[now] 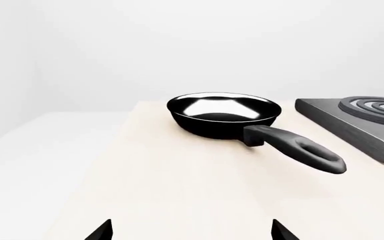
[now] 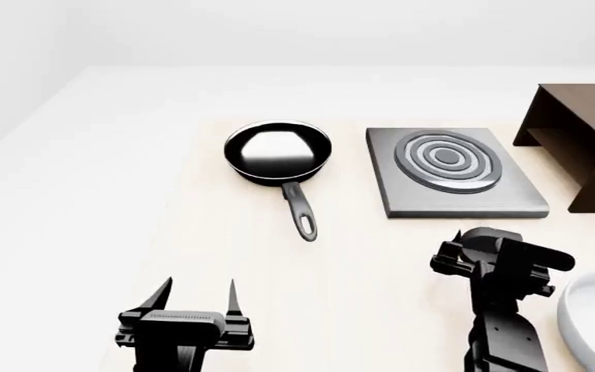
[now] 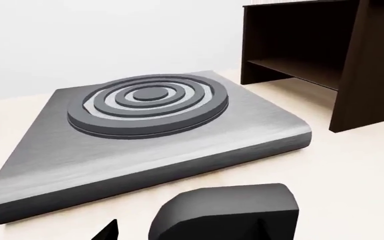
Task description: Turn on the stove.
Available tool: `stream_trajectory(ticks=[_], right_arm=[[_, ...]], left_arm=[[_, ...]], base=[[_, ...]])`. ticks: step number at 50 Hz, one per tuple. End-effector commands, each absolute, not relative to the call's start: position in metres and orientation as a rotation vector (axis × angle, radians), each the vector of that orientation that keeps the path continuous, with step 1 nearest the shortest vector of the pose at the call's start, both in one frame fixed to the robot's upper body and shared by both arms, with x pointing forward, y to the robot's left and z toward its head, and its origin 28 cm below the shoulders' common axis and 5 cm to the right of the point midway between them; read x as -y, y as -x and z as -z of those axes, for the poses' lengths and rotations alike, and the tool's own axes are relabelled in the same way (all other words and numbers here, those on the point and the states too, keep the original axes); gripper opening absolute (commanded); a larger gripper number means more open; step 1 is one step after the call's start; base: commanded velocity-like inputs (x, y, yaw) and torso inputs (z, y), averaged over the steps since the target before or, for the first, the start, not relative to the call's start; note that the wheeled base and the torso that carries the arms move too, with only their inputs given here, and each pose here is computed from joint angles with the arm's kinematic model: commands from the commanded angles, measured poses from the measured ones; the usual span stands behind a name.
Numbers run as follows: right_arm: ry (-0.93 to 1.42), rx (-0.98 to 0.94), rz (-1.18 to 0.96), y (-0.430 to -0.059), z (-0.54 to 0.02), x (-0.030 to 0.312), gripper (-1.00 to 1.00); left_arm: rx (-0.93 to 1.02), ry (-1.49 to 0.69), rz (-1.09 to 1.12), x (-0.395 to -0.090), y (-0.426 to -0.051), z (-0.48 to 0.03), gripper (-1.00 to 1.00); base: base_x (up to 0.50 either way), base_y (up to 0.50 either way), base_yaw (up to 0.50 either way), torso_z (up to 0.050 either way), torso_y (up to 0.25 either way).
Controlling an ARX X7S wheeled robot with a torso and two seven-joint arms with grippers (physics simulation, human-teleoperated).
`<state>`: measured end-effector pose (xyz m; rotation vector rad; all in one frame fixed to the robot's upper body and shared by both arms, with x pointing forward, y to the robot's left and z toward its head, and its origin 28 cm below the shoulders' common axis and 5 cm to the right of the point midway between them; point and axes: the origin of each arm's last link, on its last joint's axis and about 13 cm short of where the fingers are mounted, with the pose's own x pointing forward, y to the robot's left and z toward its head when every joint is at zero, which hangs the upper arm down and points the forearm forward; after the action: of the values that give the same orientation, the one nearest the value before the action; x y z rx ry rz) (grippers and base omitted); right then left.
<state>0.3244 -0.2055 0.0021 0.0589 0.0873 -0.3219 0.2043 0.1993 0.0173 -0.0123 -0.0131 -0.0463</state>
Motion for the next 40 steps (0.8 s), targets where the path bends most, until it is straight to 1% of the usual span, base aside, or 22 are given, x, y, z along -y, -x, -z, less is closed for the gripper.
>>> stream_trajectory(ticks=[1,10,14,16,17,23,26,29,32,36,40], right_arm=[[-0.061,-0.091,0.33,-0.325,-0.003,0.207,1.0],[-0.055,-0.082,0.335,-0.326,-0.005,0.207,1.0],[-0.029,-0.02,0.321,-0.321,-0.014,0.204,1.0],[-0.008,-0.012,0.307,-0.306,-0.02,0.196,1.0],[0.001,0.039,0.296,-0.305,-0.031,0.194,1.0],[0.089,0.128,0.274,-0.282,-0.045,0.176,1.0],[0.162,0.208,0.25,-0.263,-0.055,0.157,1.0],[0.192,0.258,0.229,-0.249,-0.064,0.145,1.0],[0.215,0.313,0.205,-0.23,-0.07,0.129,1.0],[0.215,0.339,0.175,-0.213,-0.072,0.117,1.0],[0.225,0.403,0.147,-0.19,-0.074,0.105,1.0]], left_arm=[[0.014,0.012,0.045,-0.2,-0.204,-0.018,1.0],[0.014,0.013,0.046,-0.2,-0.204,-0.018,1.0],[0.013,0.014,0.046,-0.2,-0.204,-0.018,1.0],[0.012,0.013,0.047,-0.199,-0.204,-0.017,1.0],[0.012,0.013,0.047,-0.199,-0.204,-0.018,1.0],[0.014,0.012,0.049,-0.199,-0.203,-0.018,1.0],[0.02,0.007,0.048,-0.198,-0.202,-0.019,1.0],[0.029,0.003,0.046,-0.198,-0.199,-0.02,1.0],[0.055,-0.009,0.05,-0.196,-0.193,-0.026,1.0],[0.083,-0.027,0.046,-0.195,-0.187,-0.03,1.0],[0.159,-0.061,0.044,-0.191,-0.174,-0.041,1.0]], base=[[0.0,0.0,0.0,0.0,0.0],[0.0,0.0,0.0,0.0,0.0],[0.0,0.0,0.0,0.0,0.0],[0.0,0.0,0.0,0.0,0.0],[0.0,0.0,0.0,0.0,0.0],[0.0,0.0,0.0,0.0,0.0],[0.0,0.0,0.0,0.0,0.0],[0.0,0.0,0.0,0.0,0.0],[0.0,0.0,0.0,0.0,0.0],[0.0,0.0,0.0,0.0,0.0],[0.0,0.0,0.0,0.0,0.0]])
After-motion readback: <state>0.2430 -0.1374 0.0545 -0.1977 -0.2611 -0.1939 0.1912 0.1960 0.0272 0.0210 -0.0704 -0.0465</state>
